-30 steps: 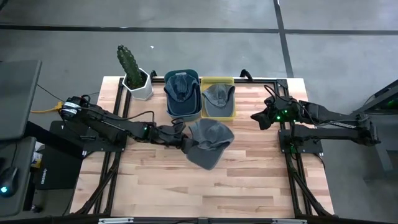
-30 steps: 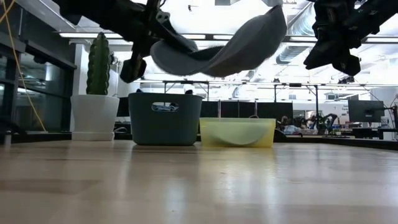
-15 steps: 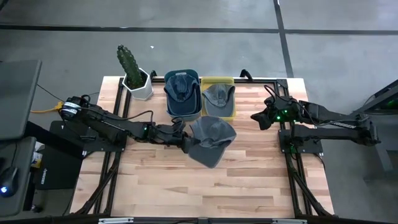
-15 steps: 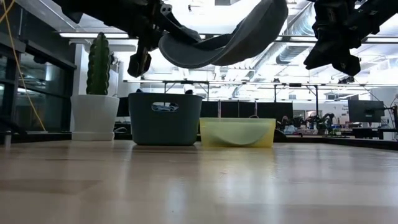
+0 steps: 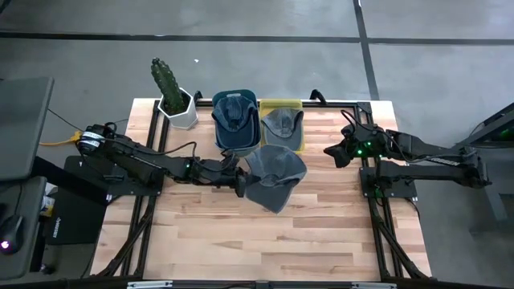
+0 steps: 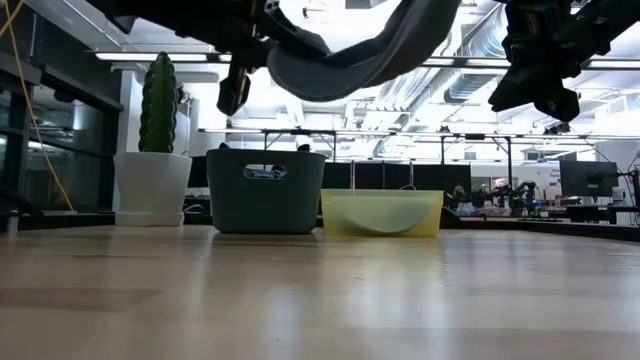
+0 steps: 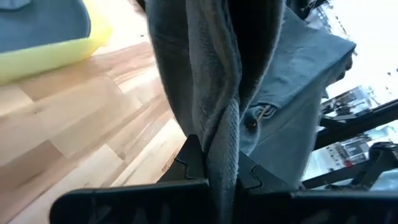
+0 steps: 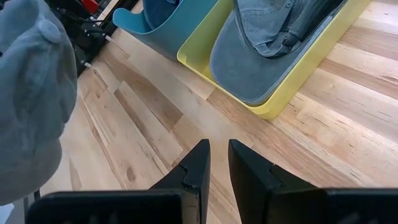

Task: Pick & Place hat
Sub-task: Put the gray cap into the yellow bin

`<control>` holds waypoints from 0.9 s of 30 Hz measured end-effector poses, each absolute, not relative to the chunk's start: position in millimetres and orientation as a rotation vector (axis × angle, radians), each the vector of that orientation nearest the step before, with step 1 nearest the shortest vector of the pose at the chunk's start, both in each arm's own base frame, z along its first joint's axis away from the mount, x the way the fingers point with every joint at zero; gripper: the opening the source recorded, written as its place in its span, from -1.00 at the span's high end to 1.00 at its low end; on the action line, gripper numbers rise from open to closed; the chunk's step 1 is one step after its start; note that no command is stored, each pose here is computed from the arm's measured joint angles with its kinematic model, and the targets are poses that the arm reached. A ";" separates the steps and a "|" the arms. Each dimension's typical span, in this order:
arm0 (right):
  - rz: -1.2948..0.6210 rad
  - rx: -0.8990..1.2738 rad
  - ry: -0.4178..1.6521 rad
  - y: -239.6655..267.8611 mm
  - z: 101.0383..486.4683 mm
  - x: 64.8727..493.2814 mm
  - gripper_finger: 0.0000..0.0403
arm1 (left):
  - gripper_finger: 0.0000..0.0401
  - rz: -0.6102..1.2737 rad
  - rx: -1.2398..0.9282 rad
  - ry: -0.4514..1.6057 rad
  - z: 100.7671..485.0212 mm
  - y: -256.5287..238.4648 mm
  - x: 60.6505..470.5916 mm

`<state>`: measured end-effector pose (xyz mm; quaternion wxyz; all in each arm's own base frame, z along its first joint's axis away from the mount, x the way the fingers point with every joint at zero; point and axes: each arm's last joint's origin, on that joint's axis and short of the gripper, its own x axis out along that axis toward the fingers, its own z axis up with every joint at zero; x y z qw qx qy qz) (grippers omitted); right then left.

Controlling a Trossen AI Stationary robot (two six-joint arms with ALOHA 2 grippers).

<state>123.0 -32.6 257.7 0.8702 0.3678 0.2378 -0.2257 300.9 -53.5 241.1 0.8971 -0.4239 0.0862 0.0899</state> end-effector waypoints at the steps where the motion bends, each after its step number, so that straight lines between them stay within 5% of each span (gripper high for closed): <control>1: -0.472 0.769 0.497 -32.6 257.7 123.0 0.73 | 1.00 0.190 -0.862 0.177 243.1 -53.5 301.7; 12: -0.469 0.765 0.493 -32.7 258.3 123.3 0.73 | 1.00 0.430 -0.607 0.232 287.4 -49.7 312.4; 27: -0.299 0.654 0.254 -34.1 282.6 135.9 0.73 | 1.00 0.770 -0.462 0.088 300.6 -37.1 309.7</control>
